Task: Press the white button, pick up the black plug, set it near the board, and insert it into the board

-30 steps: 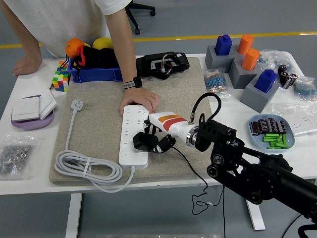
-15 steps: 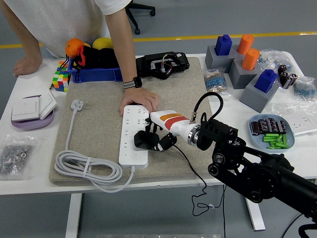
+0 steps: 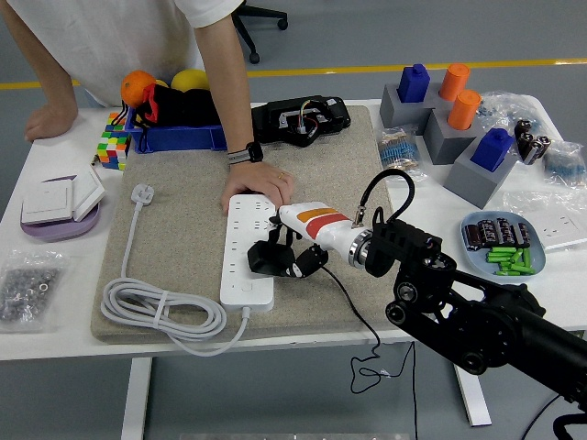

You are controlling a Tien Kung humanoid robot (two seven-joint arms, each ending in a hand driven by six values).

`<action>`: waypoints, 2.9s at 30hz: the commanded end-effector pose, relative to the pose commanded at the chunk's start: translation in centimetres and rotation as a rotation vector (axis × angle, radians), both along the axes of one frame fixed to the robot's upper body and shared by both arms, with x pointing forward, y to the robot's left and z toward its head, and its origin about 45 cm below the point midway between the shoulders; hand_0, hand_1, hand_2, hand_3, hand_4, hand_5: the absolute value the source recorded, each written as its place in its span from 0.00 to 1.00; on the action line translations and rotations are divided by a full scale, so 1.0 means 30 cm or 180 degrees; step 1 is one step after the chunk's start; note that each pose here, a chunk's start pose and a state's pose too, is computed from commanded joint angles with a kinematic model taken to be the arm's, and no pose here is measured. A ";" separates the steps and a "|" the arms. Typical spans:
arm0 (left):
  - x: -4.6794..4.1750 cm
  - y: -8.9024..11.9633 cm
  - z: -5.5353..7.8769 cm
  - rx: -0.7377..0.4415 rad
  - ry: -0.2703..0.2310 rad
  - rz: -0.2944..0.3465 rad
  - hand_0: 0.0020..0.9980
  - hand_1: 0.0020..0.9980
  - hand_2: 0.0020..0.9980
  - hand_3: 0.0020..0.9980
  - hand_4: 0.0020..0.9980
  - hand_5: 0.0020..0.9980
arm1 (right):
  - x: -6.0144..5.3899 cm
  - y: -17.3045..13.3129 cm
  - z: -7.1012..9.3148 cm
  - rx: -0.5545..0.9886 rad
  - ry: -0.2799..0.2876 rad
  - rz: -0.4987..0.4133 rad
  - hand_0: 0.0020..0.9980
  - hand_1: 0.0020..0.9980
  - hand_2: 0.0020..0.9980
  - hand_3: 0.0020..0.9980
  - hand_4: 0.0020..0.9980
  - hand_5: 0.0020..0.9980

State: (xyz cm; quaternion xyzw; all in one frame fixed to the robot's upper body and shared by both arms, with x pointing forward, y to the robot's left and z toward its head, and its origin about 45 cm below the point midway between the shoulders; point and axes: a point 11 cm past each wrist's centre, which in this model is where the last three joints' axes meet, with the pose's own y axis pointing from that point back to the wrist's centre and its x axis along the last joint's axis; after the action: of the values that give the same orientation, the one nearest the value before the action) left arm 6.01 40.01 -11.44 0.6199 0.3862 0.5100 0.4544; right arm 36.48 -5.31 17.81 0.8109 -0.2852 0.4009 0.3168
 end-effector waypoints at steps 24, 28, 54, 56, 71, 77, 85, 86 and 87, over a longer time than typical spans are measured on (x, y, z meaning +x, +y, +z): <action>-0.003 0.001 0.000 0.0003 0.0004 0.0001 0.62 0.63 0.63 0.69 0.52 0.37 | 0.001 -0.003 0.005 0.0005 0.0036 -0.0019 0.48 0.48 0.54 0.51 0.91 0.00; -0.006 0.002 0.000 0.0004 0.0011 0.0001 0.62 0.62 0.63 0.69 0.52 0.37 | -0.001 -0.004 0.007 0.0016 0.0045 -0.0024 0.48 0.48 0.54 0.51 0.91 0.00; -0.023 0.002 -0.003 0.0005 0.0050 -0.0013 0.62 0.63 0.63 0.69 0.52 0.37 | -0.007 -0.004 0.022 0.0079 0.0038 -0.0023 0.48 0.49 0.55 0.51 0.94 0.00; -0.023 0.002 -0.003 0.0005 0.0051 -0.0013 0.62 0.63 0.63 0.69 0.52 0.37 | -0.005 -0.006 0.024 0.0080 0.0035 -0.0030 0.48 0.49 0.55 0.51 0.94 0.00; -0.016 0.001 -0.002 0.0000 0.0030 -0.0004 0.62 0.63 0.63 0.69 0.52 0.37 | 0.003 -0.020 0.054 0.0179 -0.0005 -0.0082 0.47 0.49 0.55 0.51 0.96 0.00; -0.010 0.000 -0.002 -0.0005 0.0011 0.0010 0.62 0.63 0.63 0.69 0.52 0.37 | -0.011 -0.060 0.079 0.0527 0.0086 -0.0190 0.48 0.50 0.54 0.50 0.95 0.00; -0.006 0.000 -0.001 -0.0005 -0.0008 0.0025 0.62 0.63 0.63 0.69 0.52 0.37 | -0.053 -0.117 0.156 0.0970 0.0033 -0.0312 0.59 0.59 0.56 0.55 0.97 0.25; -0.006 0.000 -0.001 -0.0005 -0.0012 0.0031 0.62 0.63 0.63 0.69 0.52 0.37 | -0.061 -0.119 0.160 0.1014 0.0043 -0.0316 0.59 0.59 0.56 0.55 0.97 0.25; -0.003 0.000 -0.001 -0.0003 -0.0017 0.0023 0.62 0.63 0.63 0.69 0.52 0.37 | -0.077 -0.125 0.159 0.1082 0.0100 -0.0328 0.82 0.80 0.73 0.70 0.94 0.52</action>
State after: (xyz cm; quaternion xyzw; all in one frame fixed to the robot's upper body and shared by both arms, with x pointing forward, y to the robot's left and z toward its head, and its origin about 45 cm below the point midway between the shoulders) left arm 5.92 40.01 -11.46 0.6169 0.3875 0.5131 0.4538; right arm 34.18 -9.08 22.57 0.8433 -0.3850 0.3175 0.1997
